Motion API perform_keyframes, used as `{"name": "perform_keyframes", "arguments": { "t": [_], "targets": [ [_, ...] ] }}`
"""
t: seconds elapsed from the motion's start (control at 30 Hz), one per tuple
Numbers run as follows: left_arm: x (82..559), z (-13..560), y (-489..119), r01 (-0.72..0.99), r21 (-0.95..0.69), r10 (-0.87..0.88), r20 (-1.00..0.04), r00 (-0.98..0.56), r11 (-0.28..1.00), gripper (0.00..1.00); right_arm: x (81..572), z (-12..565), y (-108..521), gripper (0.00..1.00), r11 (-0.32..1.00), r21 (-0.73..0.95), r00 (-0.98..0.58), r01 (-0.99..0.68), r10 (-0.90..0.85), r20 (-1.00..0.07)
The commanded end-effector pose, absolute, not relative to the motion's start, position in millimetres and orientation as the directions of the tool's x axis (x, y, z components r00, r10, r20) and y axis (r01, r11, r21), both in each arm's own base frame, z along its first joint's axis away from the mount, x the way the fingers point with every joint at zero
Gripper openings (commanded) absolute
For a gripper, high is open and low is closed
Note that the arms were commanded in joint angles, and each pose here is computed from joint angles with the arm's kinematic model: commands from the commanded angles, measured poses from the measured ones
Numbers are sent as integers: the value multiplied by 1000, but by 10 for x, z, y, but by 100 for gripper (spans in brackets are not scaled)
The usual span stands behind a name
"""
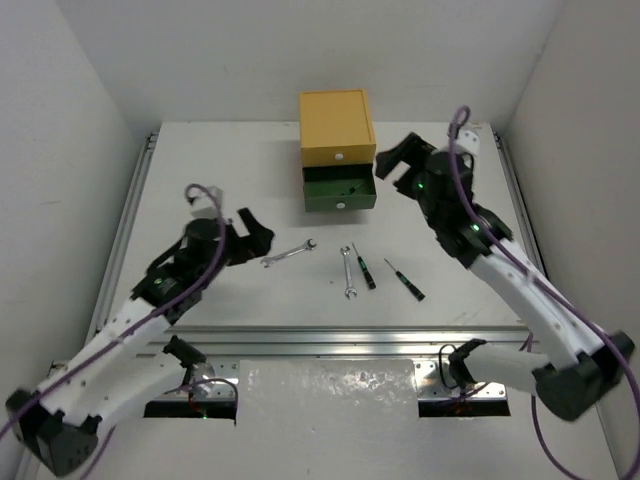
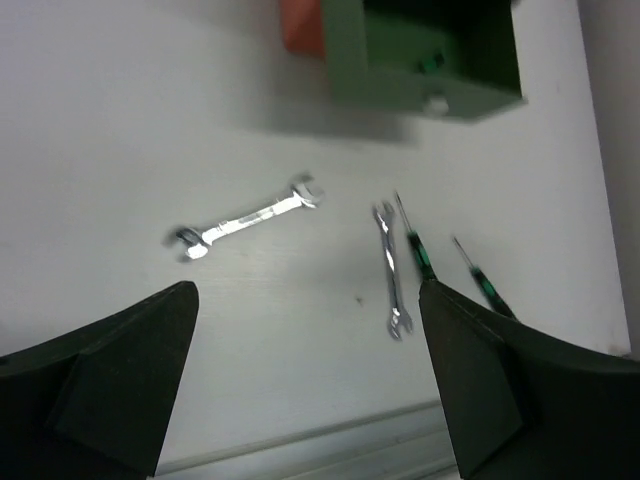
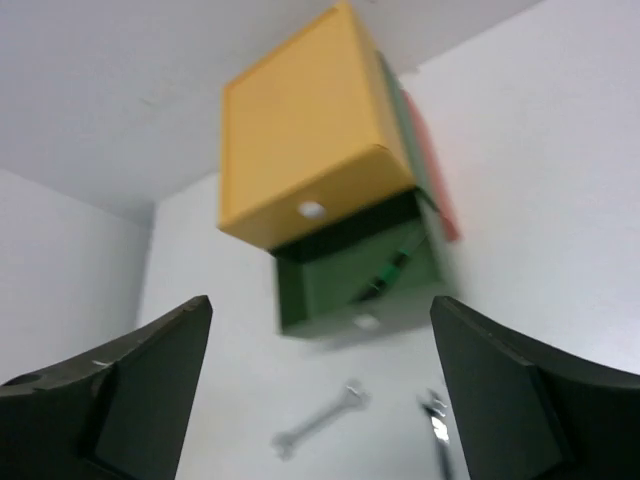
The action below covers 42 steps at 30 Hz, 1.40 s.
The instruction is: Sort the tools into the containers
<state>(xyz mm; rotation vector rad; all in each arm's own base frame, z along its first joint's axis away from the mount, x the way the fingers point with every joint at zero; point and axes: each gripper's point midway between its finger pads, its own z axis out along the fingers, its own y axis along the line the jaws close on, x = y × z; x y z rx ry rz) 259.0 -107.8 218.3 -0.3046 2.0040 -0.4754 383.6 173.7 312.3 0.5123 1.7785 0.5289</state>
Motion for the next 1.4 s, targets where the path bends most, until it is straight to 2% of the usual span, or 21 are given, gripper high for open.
{"name": "perform_keyframes", "arguments": {
  "t": [0.0, 0.03, 0.1, 0.13, 0.17, 0.3, 0.33, 0.37, 0.43, 0.6, 0.73, 0.93, 1.07, 1.17, 1.27, 1.3, 1.37],
  "targets": [
    [2567, 2021, -1990, 56, -597, -474, -686, -552, 800, 90, 3194, 2445, 1265, 92, 957, 281, -441, 73, 284, -852],
    [2648, 2021, -2013, -2, -550, -480, -727, -491, 835, 90, 3105, 2388, 1115, 92, 962, 250, -431, 114, 274, -860],
    [2609, 1943, -2585, -2, -477, -403, -741, -536, 879, 94, 2862, 2169, 894, 93, 968, 195, -461, 160, 248, -852],
    [2703, 2119, -2745, -28, -487, -430, -740, -517, 873, 94, 2742, 2257, 800, 93, 962, 217, -425, 164, 267, -865],
    [2772, 1781, -2927, -60, -413, -372, -737, -564, 909, 94, 2672, 2254, 742, 93, 958, 225, -416, 179, 281, -865],
    [2943, 1445, -3498, -93, -374, -348, -706, -617, 923, 90, 2368, 2215, 622, 93, 955, 245, -428, 166, 294, -855],
    [3018, 1573, -3696, -83, -408, -370, -698, -613, 909, 89, 2323, 2254, 609, 93, 955, 253, -420, 154, 295, -858],
    [3014, 1267, -3782, -98, -344, -321, -684, -655, 934, 87, 2297, 2265, 590, 93, 959, 242, -424, 148, 282, -861],
    [3057, 1148, -3967, -126, -286, -293, -673, -679, 950, 86, 2238, 2308, 544, 93, 966, 217, -431, 142, 257, -865],
    [3032, 1008, -4072, -166, -193, -254, -699, -669, 967, 86, 2164, 2314, 509, 93, 971, 203, -434, 124, 237, -869],
    [3003, 713, -4081, -188, -153, -242, -686, -686, 970, 82, 2133, 2322, 519, 93, 973, 208, -426, 99, 231, -875],
    [2954, 485, -4054, -202, -124, -232, -665, -709, 971, 68, 2099, 2386, 494, 94, 973, 214, -401, 84, 229, -887],
    [2951, 385, -4027, -207, -102, -222, -663, -715, 973, 66, 2079, 2398, 480, 94, 974, 212, -392, 78, 225, -892],
    [2943, 270, -4076, -186, -109, -212, -651, -729, 976, 54, 2060, 2416, 467, 94, 974, 214, -384, 74, 226, -895],
    [2915, 184, -4107, -174, -111, -205, -631, -748, 978, 49, 2047, 2457, 475, 94, 972, 224, -376, 65, 232, -897],
    [2917, 141, -4111, -171, -110, -202, -625, -754, 979, 39, 2044, 2466, 475, 94, 973, 222, -376, 62, 229, -898],
    [2884, 81, -4128, -163, -108, -195, -608, -770, 981, 36, 2038, 2472, 467, 94, 974, 219, -375, 63, 226, -899]
  ]
}}
